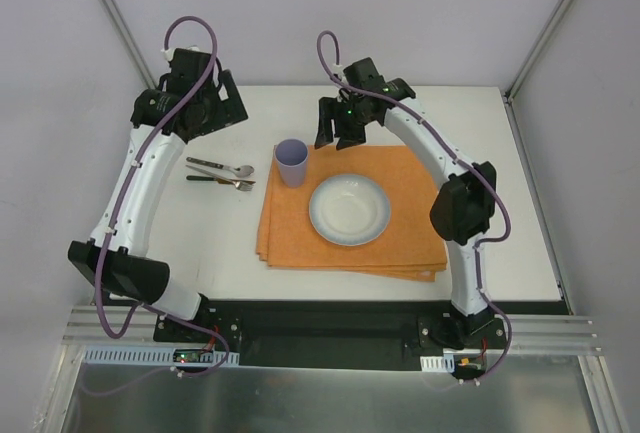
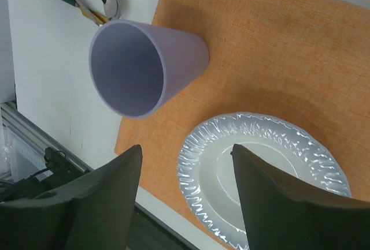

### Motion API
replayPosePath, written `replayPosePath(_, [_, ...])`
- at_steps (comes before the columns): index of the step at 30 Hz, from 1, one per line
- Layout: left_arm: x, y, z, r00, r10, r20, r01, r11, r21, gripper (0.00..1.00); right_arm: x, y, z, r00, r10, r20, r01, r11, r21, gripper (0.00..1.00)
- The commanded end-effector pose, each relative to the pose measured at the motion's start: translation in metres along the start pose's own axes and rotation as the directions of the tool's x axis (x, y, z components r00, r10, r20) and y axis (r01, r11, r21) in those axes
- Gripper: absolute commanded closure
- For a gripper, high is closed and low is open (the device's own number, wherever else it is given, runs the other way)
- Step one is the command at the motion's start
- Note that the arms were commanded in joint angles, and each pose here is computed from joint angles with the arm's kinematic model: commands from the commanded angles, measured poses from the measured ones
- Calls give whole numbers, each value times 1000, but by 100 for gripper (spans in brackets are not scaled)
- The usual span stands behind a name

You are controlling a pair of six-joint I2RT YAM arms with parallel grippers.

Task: Set the dinner table for one person
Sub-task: Pick up the cup with the napkin.

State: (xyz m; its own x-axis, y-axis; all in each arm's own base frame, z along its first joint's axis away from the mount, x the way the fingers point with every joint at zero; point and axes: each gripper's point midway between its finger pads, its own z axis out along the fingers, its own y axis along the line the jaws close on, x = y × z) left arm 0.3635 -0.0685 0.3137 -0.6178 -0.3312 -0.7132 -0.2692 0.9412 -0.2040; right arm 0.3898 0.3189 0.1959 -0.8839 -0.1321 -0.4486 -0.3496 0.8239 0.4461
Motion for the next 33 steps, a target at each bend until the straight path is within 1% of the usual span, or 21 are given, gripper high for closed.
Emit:
replayPosePath(1, [16,-3,-7,1000,-28,-9,28,998,49,1,-6,13,7,1000,-16,-16,15,997,-78,33])
replayPosePath(3, [16,-6,-8,999,-45,6,44,996,79,1,-6,17,13,999,-18,-26,15,993,-117,33])
replayPosePath(6, [24,-5,-9,998,-60,6,59,993,98,1,-12,26,18,1000,-20,-8,18,985,-173,33])
replayPosePath(11, [37,-6,-6,998,-59,-32,63,992,110,1,-29,47,12,999,-14,47,26,965,-262,33])
replayPosePath(16, [43,-3,-5,997,-65,-45,70,992,103,1,-33,62,16,999,16,42,-2,946,-324,33])
replayPosePath(24, [46,0,-6,998,-55,-41,59,993,99,1,-17,70,47,1000,13,-17,-18,940,-339,34])
replayPosePath(29, [50,6,-10,998,-46,-35,49,995,89,1,-14,68,55,1000,12,-24,-20,944,-330,34])
replayPosePath(33, [53,10,-12,999,-39,-31,41,996,83,1,-15,66,52,1000,7,-14,-11,948,-318,34])
